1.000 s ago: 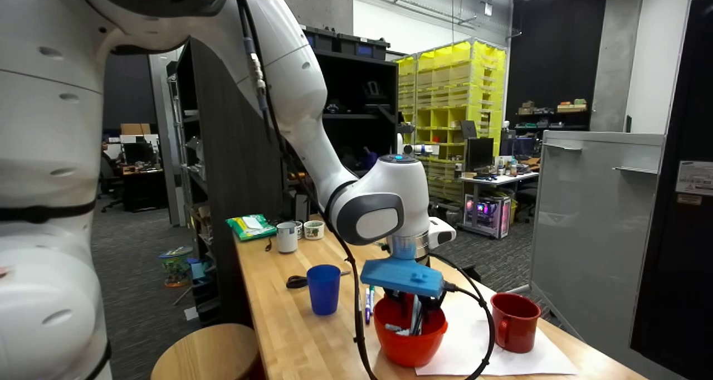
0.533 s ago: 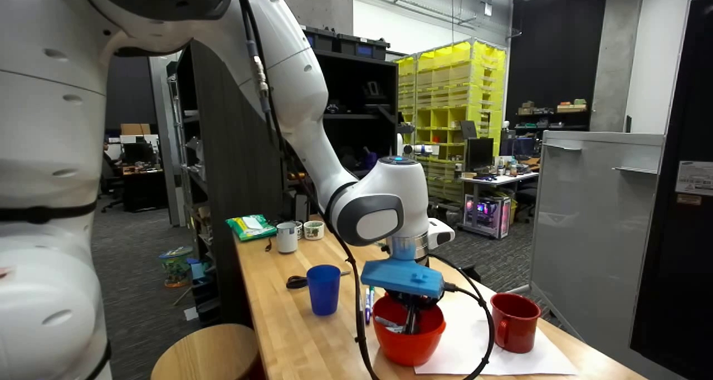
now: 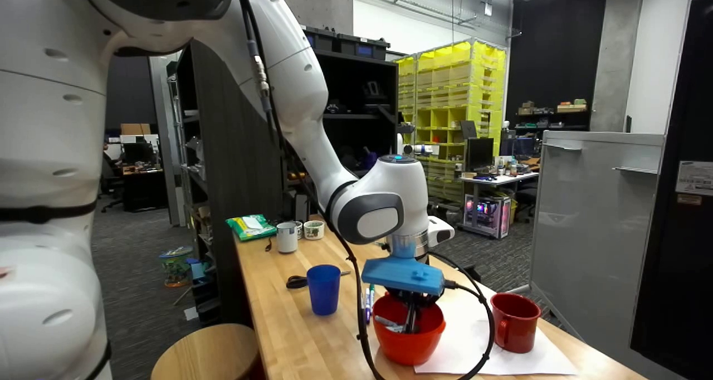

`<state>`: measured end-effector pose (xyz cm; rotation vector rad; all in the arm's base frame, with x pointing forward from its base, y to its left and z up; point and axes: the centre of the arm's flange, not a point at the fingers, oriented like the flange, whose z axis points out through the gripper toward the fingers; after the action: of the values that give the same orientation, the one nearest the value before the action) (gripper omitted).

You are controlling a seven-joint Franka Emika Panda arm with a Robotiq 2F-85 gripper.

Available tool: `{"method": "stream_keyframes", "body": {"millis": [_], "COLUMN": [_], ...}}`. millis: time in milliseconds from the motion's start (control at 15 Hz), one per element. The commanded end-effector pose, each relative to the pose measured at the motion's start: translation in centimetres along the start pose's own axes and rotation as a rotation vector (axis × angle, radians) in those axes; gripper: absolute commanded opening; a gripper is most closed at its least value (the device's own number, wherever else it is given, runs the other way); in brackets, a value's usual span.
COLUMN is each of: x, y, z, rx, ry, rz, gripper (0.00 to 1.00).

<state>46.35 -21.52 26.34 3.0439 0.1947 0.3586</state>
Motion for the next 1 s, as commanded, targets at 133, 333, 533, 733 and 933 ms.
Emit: {"method": "stream_keyframes", "body": {"millis": [133,333,533,733,933], "x": [1.0,1.5,2.0,2.5,3.0], "y": [-0.9,-1.4,-1.9,-2.3,-2.6], "z": [-1.5,-2.5,-3.6,-5.1,-6.5], "rx": [-0.012,-0.027,-0.052,-0.082,-0.105], "ry": [0.02,0.025,0.034,0.05,0.073], "rz": [-0.052,-0.084,-0.122,-0.15,-0.169], "gripper": [0.03,0.03,0.03,0.03,0.03]}}
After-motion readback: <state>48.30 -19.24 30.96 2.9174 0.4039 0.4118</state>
